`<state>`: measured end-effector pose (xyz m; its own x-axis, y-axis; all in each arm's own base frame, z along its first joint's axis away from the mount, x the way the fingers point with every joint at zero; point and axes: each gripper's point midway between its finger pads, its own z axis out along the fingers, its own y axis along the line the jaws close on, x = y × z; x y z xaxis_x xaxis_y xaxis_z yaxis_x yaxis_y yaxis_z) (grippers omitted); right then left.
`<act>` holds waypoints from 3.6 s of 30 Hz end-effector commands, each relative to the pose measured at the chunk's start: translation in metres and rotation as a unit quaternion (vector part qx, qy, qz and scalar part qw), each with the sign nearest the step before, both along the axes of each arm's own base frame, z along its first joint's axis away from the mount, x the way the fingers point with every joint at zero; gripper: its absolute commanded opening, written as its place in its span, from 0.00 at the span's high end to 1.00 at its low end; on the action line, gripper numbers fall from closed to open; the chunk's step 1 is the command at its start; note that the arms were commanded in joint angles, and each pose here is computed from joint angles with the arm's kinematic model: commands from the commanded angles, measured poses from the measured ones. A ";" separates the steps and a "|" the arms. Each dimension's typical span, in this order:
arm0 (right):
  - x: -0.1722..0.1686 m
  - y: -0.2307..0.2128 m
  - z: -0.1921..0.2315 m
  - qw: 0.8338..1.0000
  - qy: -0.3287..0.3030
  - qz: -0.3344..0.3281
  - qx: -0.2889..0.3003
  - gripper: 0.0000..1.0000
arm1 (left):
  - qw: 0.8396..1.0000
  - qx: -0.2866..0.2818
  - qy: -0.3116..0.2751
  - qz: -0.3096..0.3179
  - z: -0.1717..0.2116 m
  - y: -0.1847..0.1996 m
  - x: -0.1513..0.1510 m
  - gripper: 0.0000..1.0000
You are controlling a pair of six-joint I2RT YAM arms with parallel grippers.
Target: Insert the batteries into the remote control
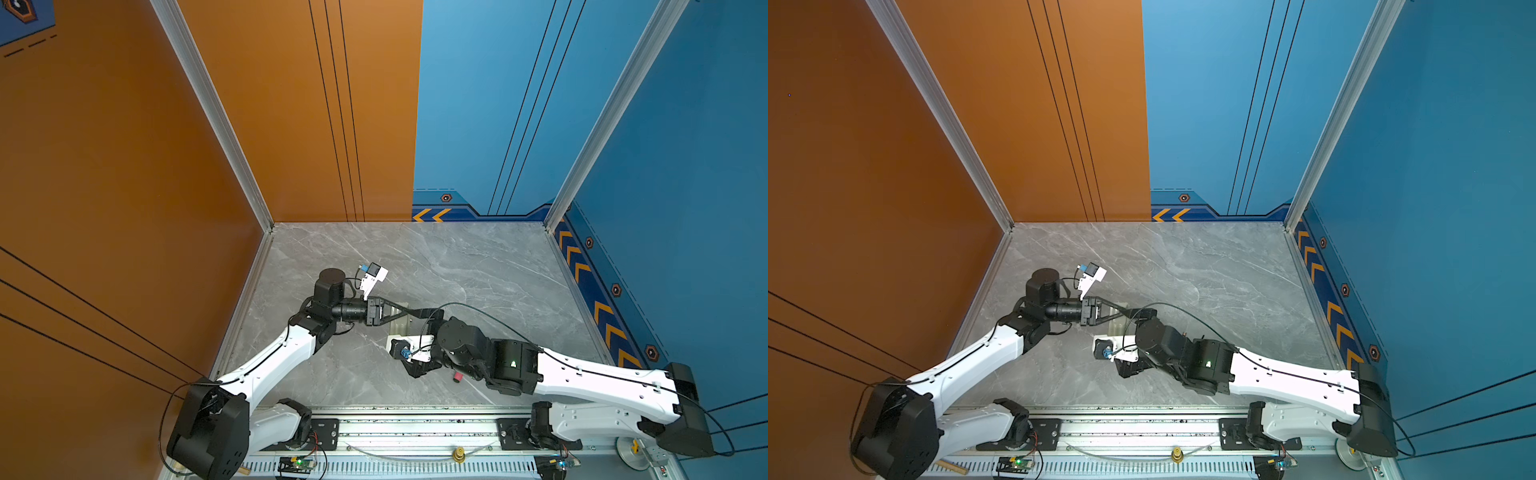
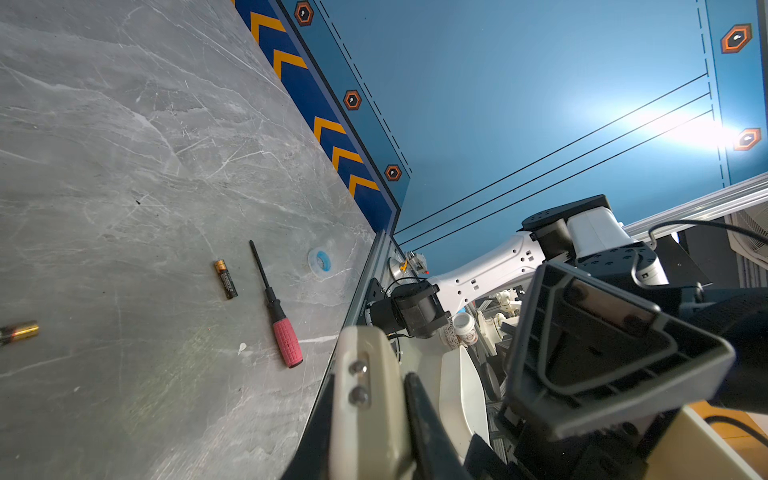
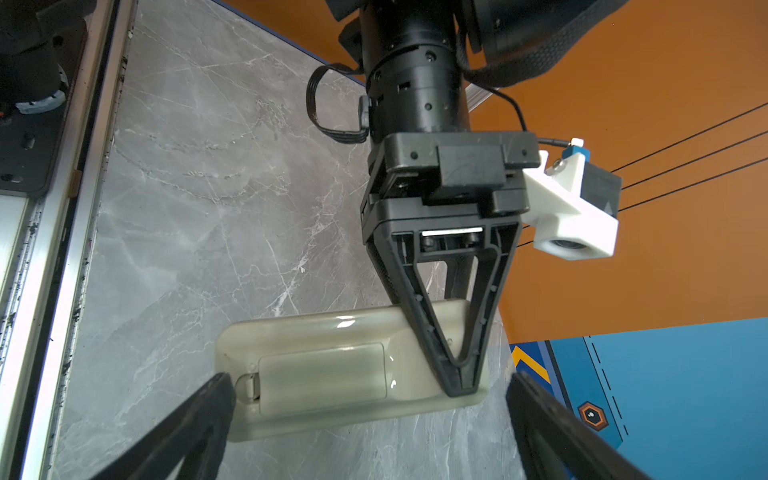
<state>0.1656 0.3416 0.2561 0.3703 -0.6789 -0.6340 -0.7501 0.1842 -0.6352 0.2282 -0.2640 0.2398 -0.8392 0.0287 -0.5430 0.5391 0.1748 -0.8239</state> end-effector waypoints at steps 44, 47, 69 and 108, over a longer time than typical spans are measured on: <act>0.017 0.001 -0.023 0.995 -0.055 -0.035 -0.073 0.01 | 1.000 -0.012 0.010 -0.023 -0.001 -0.002 -0.009 1.00; 0.017 0.000 -0.024 0.994 -0.060 -0.038 -0.079 0.01 | 1.000 -0.012 0.010 -0.023 0.000 -0.002 -0.009 1.00; 0.026 0.002 -0.011 0.989 -0.113 -0.065 -0.073 0.02 | 1.000 -0.013 0.012 -0.023 -0.001 -0.003 -0.009 1.00; 0.023 -0.004 0.015 0.985 -0.150 -0.079 -0.034 0.02 | 1.000 -0.015 0.010 -0.013 0.000 0.001 -0.006 1.00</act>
<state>0.1776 0.3461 0.2451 0.4443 -0.7846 -0.4325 -0.5613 0.1324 -0.8169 0.2380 -0.2625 0.2390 -0.8342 -0.0122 -0.5513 0.5399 0.1858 -0.8210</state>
